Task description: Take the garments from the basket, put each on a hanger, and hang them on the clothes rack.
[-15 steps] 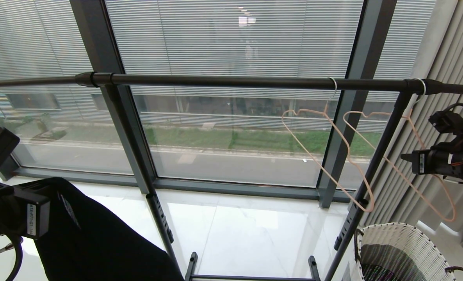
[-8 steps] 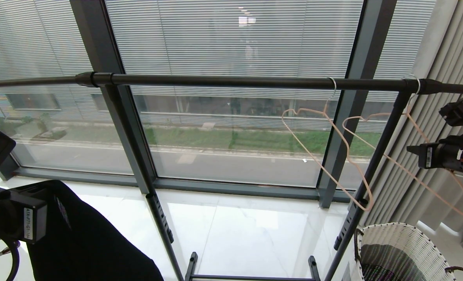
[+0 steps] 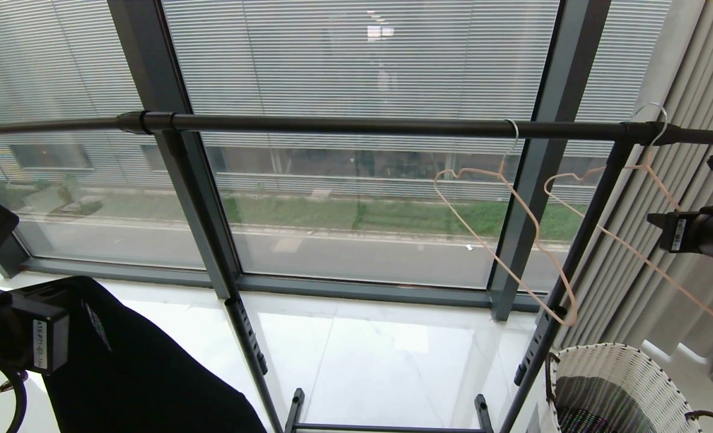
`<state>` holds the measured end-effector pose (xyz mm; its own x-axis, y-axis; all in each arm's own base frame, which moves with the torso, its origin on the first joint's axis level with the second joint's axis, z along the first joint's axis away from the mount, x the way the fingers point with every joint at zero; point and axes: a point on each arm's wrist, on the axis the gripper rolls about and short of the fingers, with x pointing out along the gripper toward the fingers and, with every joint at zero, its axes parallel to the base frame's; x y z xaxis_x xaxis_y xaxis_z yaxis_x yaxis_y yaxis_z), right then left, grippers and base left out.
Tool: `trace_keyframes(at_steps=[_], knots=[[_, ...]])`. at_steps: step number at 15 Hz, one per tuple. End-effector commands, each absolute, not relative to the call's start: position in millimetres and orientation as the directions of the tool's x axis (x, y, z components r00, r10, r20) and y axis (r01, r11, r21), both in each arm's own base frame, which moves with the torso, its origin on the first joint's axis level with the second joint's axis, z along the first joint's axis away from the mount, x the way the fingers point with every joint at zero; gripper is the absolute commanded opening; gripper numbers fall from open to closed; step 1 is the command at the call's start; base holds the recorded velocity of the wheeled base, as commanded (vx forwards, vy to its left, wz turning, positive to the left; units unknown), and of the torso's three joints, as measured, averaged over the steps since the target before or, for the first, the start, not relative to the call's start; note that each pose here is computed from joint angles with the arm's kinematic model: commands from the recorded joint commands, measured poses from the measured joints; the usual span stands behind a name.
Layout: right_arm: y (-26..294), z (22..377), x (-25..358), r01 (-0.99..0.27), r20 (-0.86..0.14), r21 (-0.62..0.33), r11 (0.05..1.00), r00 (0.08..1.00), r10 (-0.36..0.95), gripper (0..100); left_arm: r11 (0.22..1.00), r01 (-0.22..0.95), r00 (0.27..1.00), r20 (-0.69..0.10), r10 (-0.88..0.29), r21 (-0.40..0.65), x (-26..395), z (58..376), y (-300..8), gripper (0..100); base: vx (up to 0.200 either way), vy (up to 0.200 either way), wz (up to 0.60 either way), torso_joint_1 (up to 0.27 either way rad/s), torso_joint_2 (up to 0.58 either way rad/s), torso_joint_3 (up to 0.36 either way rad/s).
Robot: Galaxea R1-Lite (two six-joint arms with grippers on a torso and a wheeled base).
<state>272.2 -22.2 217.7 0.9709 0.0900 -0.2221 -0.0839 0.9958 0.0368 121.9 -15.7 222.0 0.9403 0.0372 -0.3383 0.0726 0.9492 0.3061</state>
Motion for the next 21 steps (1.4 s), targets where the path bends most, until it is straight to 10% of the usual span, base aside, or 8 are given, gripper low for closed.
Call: trace_keyframes(at_steps=[1,21], knots=[[-22.1,228.7,262.4,-0.08,-0.183,0.042,0.996,0.979,0.086,0,0.949,0.07,0.941,-0.336,0.039,0.306,121.6,222.3,-15.5,0,0.0,0.0,0.0,0.0,0.0,0.0],[1.6,233.9,150.5,-0.184,-0.096,0.032,0.982,0.978,0.186,0,0.948,0.07,0.941,-0.337,0.041,0.311,121.3,222.0,-14.9,0,-0.12,0.0,0.0,0.0,0.0,0.002]])
